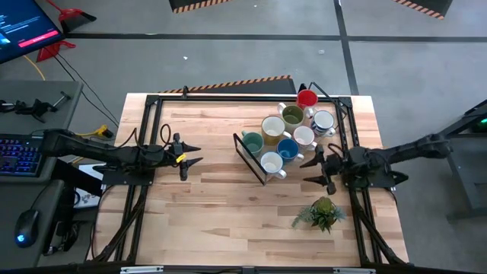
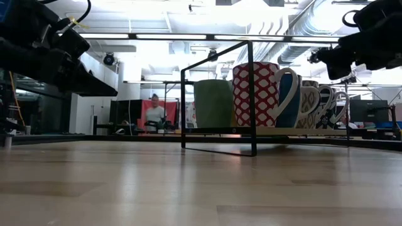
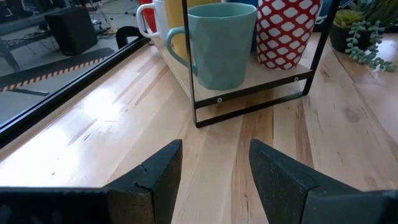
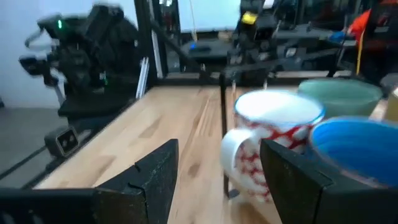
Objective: Place coffee mugs
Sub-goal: Return to Home Position
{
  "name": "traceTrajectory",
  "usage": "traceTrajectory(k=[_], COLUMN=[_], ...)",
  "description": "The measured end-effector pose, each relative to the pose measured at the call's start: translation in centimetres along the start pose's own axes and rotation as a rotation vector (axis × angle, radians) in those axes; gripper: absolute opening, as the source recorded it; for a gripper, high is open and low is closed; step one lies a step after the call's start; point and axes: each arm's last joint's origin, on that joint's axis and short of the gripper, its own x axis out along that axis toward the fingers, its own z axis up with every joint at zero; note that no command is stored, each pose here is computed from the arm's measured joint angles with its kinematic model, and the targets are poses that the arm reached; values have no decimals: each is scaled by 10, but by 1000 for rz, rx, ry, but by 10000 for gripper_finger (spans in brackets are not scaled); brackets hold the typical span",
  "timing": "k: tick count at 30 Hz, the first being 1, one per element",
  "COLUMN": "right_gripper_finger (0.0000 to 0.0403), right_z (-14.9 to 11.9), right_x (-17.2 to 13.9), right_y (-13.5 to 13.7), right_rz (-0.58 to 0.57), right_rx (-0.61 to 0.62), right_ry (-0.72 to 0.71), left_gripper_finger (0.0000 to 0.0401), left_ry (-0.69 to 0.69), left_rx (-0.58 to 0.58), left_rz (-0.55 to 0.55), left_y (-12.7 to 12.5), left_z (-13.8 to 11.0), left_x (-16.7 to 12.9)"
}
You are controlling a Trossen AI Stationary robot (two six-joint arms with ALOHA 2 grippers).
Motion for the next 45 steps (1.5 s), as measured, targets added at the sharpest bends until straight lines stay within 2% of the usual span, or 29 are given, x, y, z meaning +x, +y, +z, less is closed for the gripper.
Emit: traceTrajectory(k=[8, 17, 19, 23, 30, 45], right_gripper_finger=[211, 211, 211, 211, 211, 210], right_z=[0, 5, 5, 3, 3, 3], right_x=[-13, -22, -22, -21, -21, -21], right_y=[-3, -11, -13, -14, -15, -15], right_rz=[48, -39, -63, -102, -98, -98], right_rx=[2, 6, 30, 154, 294, 297], right_ry=[-15, -92, -93, -80, -86, -85], left_gripper_finger=[177, 177, 177, 177, 177, 177], left_ry=[0, 0, 0, -1, 0, 0], left_rx=[-1, -1, -1, -1, 0, 0], left_rz=[0, 0, 0, 0, -1, -1], left_y=[0, 0, 0, 0, 0, 0], left_z=[0, 0, 0, 0, 0, 0], left_x=[0, 0, 0, 0, 0, 0])
